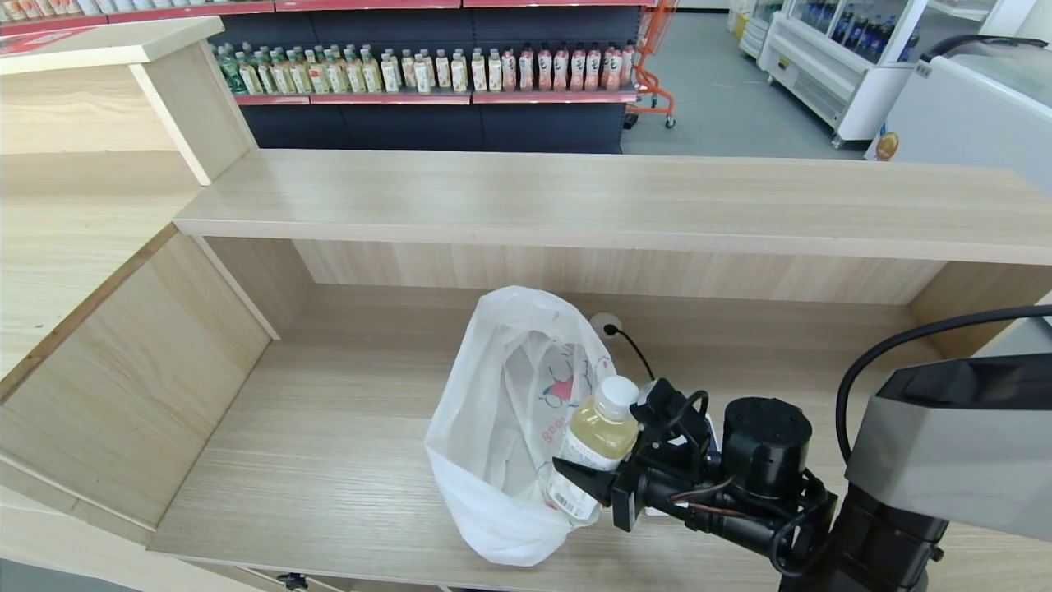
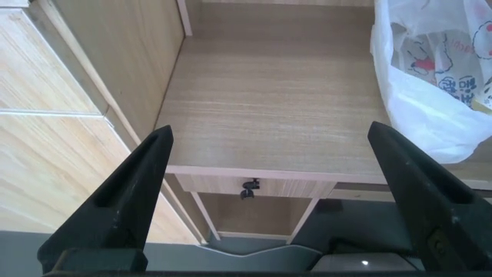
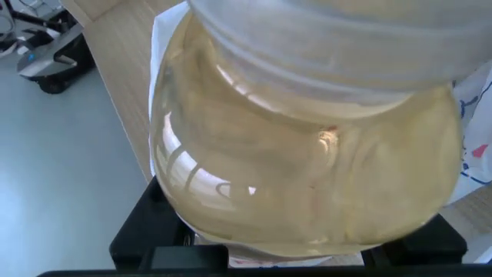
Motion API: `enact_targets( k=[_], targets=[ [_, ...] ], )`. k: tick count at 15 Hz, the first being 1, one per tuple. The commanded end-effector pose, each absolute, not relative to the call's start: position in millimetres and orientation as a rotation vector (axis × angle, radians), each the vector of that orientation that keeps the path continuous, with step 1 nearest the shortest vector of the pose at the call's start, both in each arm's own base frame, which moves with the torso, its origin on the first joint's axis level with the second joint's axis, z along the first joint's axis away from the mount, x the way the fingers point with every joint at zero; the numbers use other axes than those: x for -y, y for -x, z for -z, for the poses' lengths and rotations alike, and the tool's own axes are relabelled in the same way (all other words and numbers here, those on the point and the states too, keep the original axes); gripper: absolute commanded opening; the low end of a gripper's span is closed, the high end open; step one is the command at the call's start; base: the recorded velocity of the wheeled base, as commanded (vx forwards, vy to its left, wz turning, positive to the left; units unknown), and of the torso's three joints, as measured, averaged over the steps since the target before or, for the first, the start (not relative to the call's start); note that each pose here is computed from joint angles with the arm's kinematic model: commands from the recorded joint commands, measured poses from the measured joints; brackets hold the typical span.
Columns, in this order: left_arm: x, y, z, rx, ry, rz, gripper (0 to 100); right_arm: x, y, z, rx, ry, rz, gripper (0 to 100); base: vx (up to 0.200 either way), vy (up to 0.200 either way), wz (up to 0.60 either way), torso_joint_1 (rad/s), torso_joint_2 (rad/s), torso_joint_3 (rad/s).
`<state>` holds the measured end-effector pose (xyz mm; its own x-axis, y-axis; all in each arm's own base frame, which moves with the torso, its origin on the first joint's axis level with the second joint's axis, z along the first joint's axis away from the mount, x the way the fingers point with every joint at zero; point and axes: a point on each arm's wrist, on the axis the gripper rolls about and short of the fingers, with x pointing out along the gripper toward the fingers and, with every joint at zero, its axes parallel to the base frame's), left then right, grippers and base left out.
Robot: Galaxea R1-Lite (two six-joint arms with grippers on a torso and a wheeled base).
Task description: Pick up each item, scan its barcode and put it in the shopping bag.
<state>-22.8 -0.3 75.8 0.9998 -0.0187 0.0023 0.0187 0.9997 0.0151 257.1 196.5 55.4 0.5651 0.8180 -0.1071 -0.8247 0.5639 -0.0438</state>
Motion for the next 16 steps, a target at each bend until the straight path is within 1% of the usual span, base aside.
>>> enact_targets(
  k=[1,6,10,16],
  targets=[
    [0.3,22.7,-75.8,0.002,-0.015,0.018,100,-192.4,-273.7,-59.1,-0.036,0.087,-0.952,0,0.000,0.000,0.00,0.000,0.00,0.000],
    [0.3,22.7,-75.8,0.002,-0.015,0.018,100,-188.8,-295.5,-53.7,-0.005,0.080,-1.052,0,0.000,0.000,0.00,0.000,0.00,0.000],
    [0.3,22.7,-75.8,0.002,-0.015,0.018,100,-185.5,-316.1,-40.2,-0.004,0.081,-1.052,0,0.000,0.000,0.00,0.000,0.00,0.000],
    [0.3,22.7,-75.8,0.002,-0.015,0.018,100,-199.8,-346.7,-38.8,0.093,0.084,-1.060,0,0.000,0.000,0.00,0.000,0.00,0.000]
  ],
)
